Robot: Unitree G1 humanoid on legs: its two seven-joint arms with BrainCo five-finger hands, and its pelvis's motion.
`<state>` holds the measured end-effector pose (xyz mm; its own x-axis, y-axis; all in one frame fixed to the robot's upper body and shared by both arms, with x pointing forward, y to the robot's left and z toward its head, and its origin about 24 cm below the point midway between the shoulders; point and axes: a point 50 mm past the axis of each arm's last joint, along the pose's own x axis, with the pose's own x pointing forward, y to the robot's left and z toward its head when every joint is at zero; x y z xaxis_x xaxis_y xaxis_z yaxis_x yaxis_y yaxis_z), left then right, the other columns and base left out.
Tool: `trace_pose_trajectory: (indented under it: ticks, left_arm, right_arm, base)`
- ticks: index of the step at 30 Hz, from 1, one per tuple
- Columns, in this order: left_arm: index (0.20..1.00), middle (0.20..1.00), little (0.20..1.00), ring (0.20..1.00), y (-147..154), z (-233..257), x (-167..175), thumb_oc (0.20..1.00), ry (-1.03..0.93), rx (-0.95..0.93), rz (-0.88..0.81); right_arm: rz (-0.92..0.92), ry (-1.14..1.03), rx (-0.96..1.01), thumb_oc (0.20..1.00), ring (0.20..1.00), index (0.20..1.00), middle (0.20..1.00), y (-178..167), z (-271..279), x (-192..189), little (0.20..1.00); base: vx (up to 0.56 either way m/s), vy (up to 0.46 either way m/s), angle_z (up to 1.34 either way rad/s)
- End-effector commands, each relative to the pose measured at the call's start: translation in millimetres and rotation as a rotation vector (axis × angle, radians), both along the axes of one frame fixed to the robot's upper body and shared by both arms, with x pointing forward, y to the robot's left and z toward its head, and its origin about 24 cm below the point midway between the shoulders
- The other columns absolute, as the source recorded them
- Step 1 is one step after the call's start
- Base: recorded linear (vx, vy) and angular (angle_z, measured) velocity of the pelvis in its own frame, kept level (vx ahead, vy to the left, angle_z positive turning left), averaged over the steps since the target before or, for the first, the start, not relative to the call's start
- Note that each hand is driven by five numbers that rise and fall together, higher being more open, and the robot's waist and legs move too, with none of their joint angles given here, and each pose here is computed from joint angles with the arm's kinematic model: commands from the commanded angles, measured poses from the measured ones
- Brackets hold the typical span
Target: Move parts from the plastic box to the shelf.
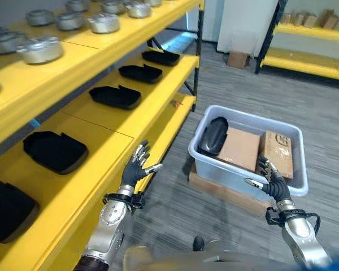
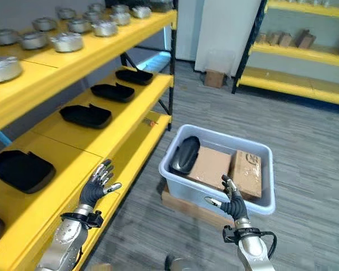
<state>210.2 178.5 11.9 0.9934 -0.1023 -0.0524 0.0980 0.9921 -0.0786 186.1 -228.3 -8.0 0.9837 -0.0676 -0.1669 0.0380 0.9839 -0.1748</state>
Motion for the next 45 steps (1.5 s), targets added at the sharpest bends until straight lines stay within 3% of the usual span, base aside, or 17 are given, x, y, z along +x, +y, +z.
trace_pose_trajectory:
  ticks: [1,15,34,45]
  left_arm:
    - [1.0,1.0,1.0,1.0,1,24,10,1.0,-0.139,-0.01,-0.004]
    - [1.0,1.0,1.0,1.0,8,31,14,1.0,-0.179,0.008,0.037]
    - [1.0,1.0,1.0,1.0,14,38,16,1.0,-0.186,0.066,0.036]
    - [1.0,1.0,1.0,1.0,7,30,10,1.0,-0.163,0.007,0.012]
  right_arm:
    - [0.046,-0.17,-0.011,1.0,1.0,1.0,1.0,4,29,16,1.0]
    - [0.132,-0.111,0.02,1.0,1.0,1.0,1.0,25,17,25,1.0]
    - [0.215,-0.097,0.07,1.0,1.0,1.0,1.0,50,14,31,1.0]
    - [0.202,-0.105,0.06,1.0,1.0,1.0,1.0,41,17,26,1.0]
  base:
    - [0.2,0.084,-0.52]
    - [0.21,0.168,-0.67]
    - [0.06,0.094,-0.1]
    - [0.1,-0.078,-0.03]
